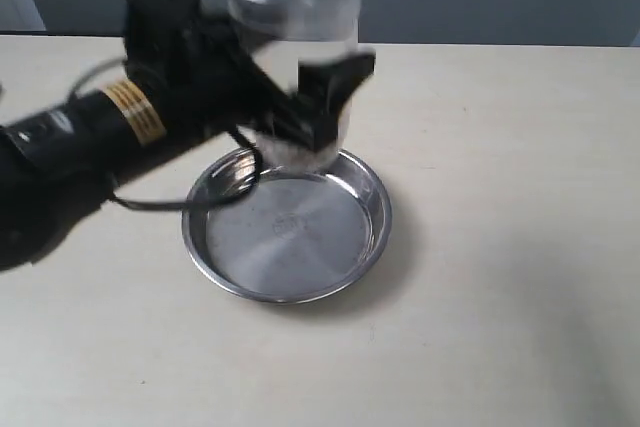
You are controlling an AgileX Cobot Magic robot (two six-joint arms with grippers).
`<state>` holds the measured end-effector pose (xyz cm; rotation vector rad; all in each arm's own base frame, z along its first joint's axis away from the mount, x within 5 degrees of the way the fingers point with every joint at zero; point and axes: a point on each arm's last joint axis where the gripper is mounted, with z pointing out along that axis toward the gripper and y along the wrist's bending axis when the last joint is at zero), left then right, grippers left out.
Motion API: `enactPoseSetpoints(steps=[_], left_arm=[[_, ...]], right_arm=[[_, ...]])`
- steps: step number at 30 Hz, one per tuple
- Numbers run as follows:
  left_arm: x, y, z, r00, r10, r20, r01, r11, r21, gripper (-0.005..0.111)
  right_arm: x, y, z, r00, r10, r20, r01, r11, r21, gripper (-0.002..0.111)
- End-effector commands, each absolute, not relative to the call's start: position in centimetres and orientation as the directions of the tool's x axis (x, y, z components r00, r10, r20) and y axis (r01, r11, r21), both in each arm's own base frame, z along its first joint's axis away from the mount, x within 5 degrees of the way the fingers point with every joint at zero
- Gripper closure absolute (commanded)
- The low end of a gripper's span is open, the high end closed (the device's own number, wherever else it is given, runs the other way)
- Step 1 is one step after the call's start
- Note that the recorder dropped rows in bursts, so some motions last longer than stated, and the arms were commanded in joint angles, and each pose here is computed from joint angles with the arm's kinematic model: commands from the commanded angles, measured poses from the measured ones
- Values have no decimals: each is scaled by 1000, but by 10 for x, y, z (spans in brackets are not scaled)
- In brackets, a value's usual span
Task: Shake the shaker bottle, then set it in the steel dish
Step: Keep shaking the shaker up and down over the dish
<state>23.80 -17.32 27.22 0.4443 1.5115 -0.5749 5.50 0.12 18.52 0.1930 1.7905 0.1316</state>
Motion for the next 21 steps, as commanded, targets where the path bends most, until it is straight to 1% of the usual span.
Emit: enactPoseSetpoints(steps=[1,3,4,5,7,10,11,12,13,14,15,16,17,18,19,20,21], left_arm=[[244,-174,248,-129,-26,-991,571,815,-96,106],[253,-176,199,-253,4,-967,518,845,-132,106],[255,-177,186,-278,10,-960,505,852,-138,106],[256,-178,184,-278,-2,-961,508,849,-149,106],[251,-181,205,-215,-34,-976,569,808,-153,106],[235,-176,275,-10,-112,-994,645,759,-92,106],[229,-173,288,27,-125,-992,654,753,-77,106],[228,-171,289,22,-127,-992,650,756,-82,106],[229,-172,279,-8,-105,-994,643,761,-86,106],[232,-173,263,-53,-76,-996,633,769,-92,106],[237,-174,239,-137,-52,-989,602,789,-124,106],[243,-174,215,-219,-55,-974,551,817,-171,106],[247,-174,198,-279,-84,-957,515,828,-223,106],[247,-176,194,-284,-136,-949,519,811,-271,106],[244,-180,200,-234,-173,-957,581,764,-281,106],[238,-184,213,-157,-192,-969,664,706,-247,106],[233,-187,235,-46,-245,-968,730,653,-200,106]], right_arm=[[55,1,186,-206,200,-958,62,980,191,109],[55,1,186,-206,200,-958,62,980,191,109],[55,1,186,-206,200,-958,62,980,191,109],[55,1,186,-206,200,-958,62,980,191,109],[55,1,186,-206,200,-958,62,980,191,109],[55,1,186,-206,200,-958,62,980,191,109],[55,1,186,-206,200,-958,62,980,191,109],[55,1,186,-206,200,-958,62,980,191,109],[55,1,186,-206,200,-958,62,980,191,109],[55,1,186,-206,200,-958,62,980,191,109],[55,1,186,-206,200,-958,62,980,191,109],[55,1,186,-206,200,-958,62,980,191,109],[55,1,186,-206,200,-958,62,980,191,109],[55,1,186,-206,200,-958,62,980,191,109],[55,1,186,-206,200,-958,62,980,191,109],[55,1,186,-206,200,-958,62,980,191,109],[55,1,186,-206,200,-958,62,980,191,109]])
